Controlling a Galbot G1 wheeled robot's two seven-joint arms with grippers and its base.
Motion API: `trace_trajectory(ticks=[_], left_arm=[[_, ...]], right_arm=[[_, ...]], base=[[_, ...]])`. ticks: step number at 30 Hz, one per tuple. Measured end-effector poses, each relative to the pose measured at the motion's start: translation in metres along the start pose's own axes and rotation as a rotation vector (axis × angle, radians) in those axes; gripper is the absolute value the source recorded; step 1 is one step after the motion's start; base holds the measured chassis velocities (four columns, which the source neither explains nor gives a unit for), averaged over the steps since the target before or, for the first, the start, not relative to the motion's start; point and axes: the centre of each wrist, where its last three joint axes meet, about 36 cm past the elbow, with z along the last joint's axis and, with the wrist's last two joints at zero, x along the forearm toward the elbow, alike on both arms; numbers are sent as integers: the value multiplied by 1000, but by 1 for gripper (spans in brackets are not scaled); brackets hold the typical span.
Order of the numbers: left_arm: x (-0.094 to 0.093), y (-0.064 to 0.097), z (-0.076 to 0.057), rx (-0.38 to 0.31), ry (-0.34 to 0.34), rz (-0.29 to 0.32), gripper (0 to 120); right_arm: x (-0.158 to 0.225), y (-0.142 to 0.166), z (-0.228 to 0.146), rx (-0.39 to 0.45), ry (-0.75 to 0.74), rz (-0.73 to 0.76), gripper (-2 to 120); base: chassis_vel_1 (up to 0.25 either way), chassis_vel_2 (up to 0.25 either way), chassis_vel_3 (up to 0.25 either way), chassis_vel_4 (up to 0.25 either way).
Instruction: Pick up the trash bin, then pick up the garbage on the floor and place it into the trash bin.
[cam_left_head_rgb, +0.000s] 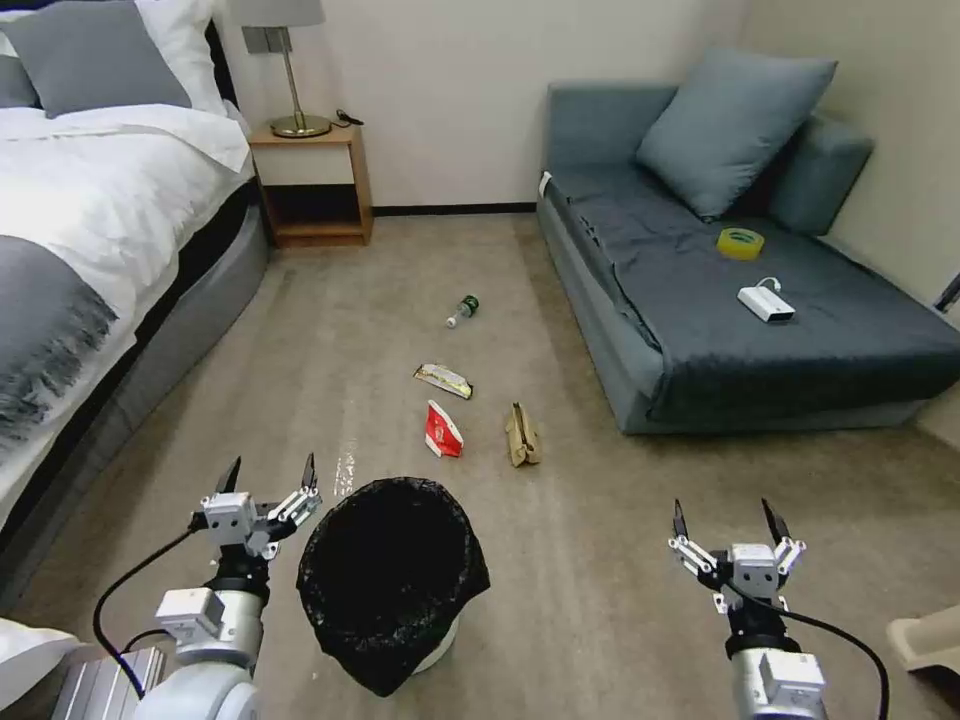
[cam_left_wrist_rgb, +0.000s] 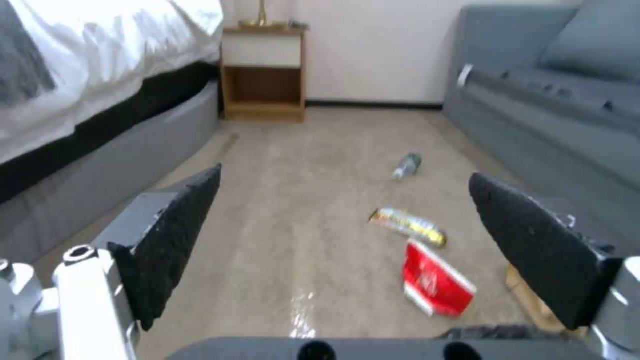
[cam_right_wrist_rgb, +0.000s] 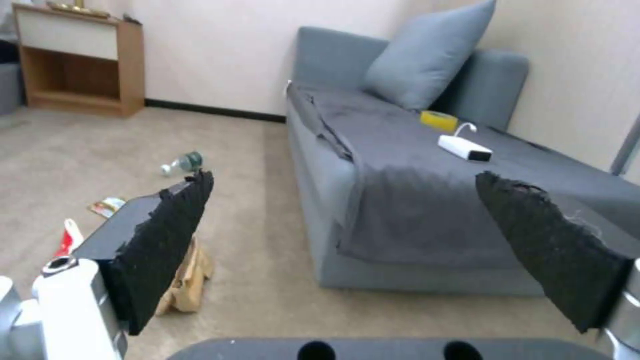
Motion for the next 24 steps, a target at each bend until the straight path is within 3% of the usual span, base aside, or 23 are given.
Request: trace_trajectory(ticks=[1, 4, 5, 10, 11, 14, 17, 20, 24], left_arm=[[-1, -1, -1, -8, 20, -7, 100], [-2, -2, -1, -30, 162, -37, 100], [-2, -2, -1, -30, 162, -37, 100], [-4, 0, -6, 33, 358, -7, 100], [-4, 0, -6, 33, 358, -7, 100], [-8, -5, -6, 52, 450, 27, 100], [-11, -8, -6, 62, 510, 40, 100], [-13, -11, -5, 100, 570, 38, 100], [-13, -11, -3, 128, 601, 18, 100]], right_arm=[[0, 0, -1, -11, -2, -6, 100], [-1, 1, -2, -22, -6, -8, 100], [-1, 1, -2, -22, -6, -8, 100], [-4, -6, -12, -57, 22, -27, 100], [-4, -6, -12, -57, 22, -27, 100], [-10, -15, -30, -118, 92, -73, 100], [-13, -18, -38, -128, 86, -83, 100], [-14, -19, -40, -125, 80, -91, 100], [-15, -20, -36, -116, 76, -97, 100]], base=[[0, 0, 0, 0], [0, 0, 0, 0], [0, 0, 0, 0], [0, 0, 0, 0], [0, 0, 0, 0], [0, 0, 0, 0], [0, 0, 0, 0], [0, 0, 0, 0], [0, 0, 0, 0]])
